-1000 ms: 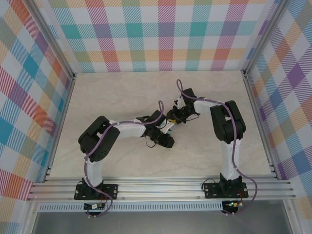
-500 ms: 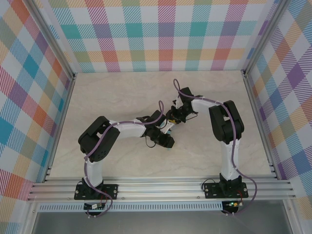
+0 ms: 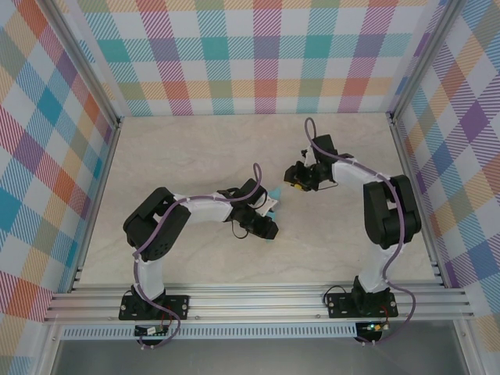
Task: Fold a paper plane with a square sheet of paper (fold left side to right side)
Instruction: Fold the wing for the fifth time at the center of the table.
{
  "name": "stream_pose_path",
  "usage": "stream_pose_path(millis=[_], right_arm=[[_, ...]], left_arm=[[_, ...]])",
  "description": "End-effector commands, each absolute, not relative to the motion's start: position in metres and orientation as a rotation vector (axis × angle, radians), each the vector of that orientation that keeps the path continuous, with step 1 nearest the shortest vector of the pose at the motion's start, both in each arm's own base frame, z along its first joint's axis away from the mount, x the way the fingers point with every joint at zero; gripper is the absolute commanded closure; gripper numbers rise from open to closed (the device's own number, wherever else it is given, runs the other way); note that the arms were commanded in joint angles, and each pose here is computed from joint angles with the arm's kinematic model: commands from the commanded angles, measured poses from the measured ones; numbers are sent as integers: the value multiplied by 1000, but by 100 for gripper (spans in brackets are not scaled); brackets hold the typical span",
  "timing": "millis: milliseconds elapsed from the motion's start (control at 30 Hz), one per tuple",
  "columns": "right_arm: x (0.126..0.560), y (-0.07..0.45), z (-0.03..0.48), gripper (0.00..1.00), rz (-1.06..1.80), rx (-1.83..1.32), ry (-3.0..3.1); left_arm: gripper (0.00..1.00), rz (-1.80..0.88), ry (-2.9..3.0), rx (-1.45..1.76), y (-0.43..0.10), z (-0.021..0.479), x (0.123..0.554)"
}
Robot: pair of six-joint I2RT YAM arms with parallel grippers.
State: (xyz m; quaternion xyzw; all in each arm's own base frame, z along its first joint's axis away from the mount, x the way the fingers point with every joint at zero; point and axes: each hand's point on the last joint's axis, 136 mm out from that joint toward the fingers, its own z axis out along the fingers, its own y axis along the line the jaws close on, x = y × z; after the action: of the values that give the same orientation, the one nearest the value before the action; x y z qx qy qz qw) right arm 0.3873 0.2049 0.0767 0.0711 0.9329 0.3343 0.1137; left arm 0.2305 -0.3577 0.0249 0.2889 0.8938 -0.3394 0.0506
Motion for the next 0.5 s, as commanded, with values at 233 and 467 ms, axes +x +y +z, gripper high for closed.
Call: stream_pose_path(millis=[233,467], right_arm=[[319,237,61,100,1311,172,2783],[308,258,42,100,1343,148,2822]], left_arm=[[74,-998,2790,893,-348,16,212],[74,-986,2788,889,-347,17,213]])
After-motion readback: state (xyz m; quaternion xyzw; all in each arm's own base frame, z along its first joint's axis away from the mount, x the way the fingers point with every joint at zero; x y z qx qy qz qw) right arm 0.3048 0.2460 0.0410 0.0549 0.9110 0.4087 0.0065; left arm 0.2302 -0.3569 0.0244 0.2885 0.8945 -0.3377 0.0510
